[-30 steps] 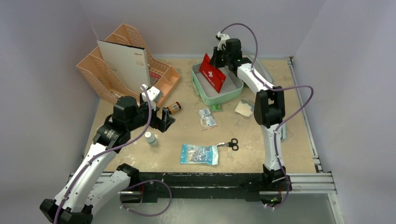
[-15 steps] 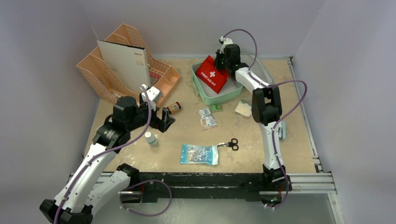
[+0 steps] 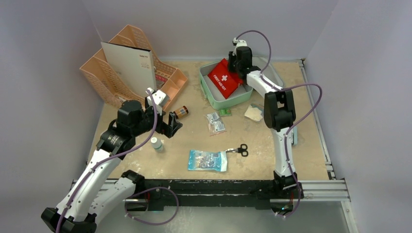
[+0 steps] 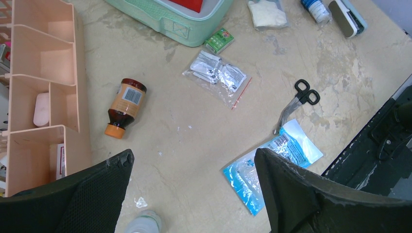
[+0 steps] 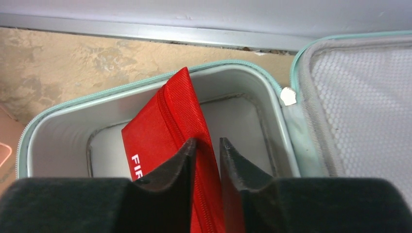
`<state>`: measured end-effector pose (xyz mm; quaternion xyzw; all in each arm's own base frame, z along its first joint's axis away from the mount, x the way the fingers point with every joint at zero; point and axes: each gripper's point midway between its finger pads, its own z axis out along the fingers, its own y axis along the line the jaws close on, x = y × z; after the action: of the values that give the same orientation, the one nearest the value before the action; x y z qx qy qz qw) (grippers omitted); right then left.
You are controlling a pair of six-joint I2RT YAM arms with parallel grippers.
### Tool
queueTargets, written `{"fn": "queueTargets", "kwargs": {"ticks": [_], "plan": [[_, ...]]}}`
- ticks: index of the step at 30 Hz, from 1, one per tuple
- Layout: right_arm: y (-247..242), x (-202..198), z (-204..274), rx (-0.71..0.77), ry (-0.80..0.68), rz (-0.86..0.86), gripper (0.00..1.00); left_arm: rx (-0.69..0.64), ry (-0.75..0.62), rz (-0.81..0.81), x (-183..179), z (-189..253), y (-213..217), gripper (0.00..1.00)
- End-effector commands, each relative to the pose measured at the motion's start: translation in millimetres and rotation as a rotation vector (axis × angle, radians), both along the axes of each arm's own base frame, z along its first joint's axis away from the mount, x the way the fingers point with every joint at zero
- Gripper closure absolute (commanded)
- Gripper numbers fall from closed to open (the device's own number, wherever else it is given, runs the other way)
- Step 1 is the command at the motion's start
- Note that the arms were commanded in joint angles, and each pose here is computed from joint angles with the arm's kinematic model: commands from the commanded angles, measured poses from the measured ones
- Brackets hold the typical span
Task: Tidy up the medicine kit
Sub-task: Place the medicine pouch inside the medicine box, then adjust the medicine pouch in the medicine box.
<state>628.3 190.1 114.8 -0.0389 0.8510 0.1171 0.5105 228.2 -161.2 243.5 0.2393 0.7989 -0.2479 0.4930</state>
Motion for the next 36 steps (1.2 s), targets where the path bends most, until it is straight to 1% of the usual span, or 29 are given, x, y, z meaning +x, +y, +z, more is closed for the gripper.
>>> {"fn": "queueTargets", "kwargs": {"ticks": [1, 8, 12, 16, 18, 21, 26, 32, 34, 36], "plan": [[-13.2, 4.4, 71.3, -0.002, -0.135, -0.05, 0.7, -0.006, -0.048, -0.012, 2.2, 8.6, -1.1, 0.06], [-14.2, -13.8, 109.1, -0.004, -0.171, -0.024, 0.59, -0.001, -0.056, 0.005, 2.9, 9.8, 2.3, 0.05], [-10.1, -29.2, 105.8, -0.003, -0.155, 0.025, 0.58, 0.001, -0.067, 0.018, 2.9, 11.4, 4.7, 0.05], [11.7, -47.6, 84.8, -0.009, -0.103, 0.152, 0.55, 0.005, -0.067, 0.028, 3.1, 12.0, 6.5, 0.05], [25.8, -57.6, 69.4, -0.035, -0.083, 0.225, 0.56, 0.007, -0.069, 0.032, 2.7, 12.4, 7.6, 0.05], [49.0, -71.2, 48.0, -0.039, -0.047, 0.331, 0.6, 0.007, -0.07, 0.035, 3.1, 12.7, 8.0, 0.05], [76.9, -84.1, 12.5, -0.049, 0.023, 0.408, 0.67, 0.011, -0.068, 0.037, 3.8, 11.8, 8.4, 0.05], [90.9, -83.7, -20.1, -0.073, 0.08, 0.416, 0.69, 0.016, -0.068, 0.043, 4.1, 11.1, 9.7, 0.04], [84.6, -79.2, -32.5, -0.15, 0.103, 0.391, 0.69, 0.016, -0.071, 0.045, 4.0, 11.4, 10.0, 0.04], [80.0, -75.6, -41.9, -0.181, 0.12, 0.364, 0.69, 0.016, -0.073, 0.045, 3.8, 11.9, 10.2, 0.04]]}}
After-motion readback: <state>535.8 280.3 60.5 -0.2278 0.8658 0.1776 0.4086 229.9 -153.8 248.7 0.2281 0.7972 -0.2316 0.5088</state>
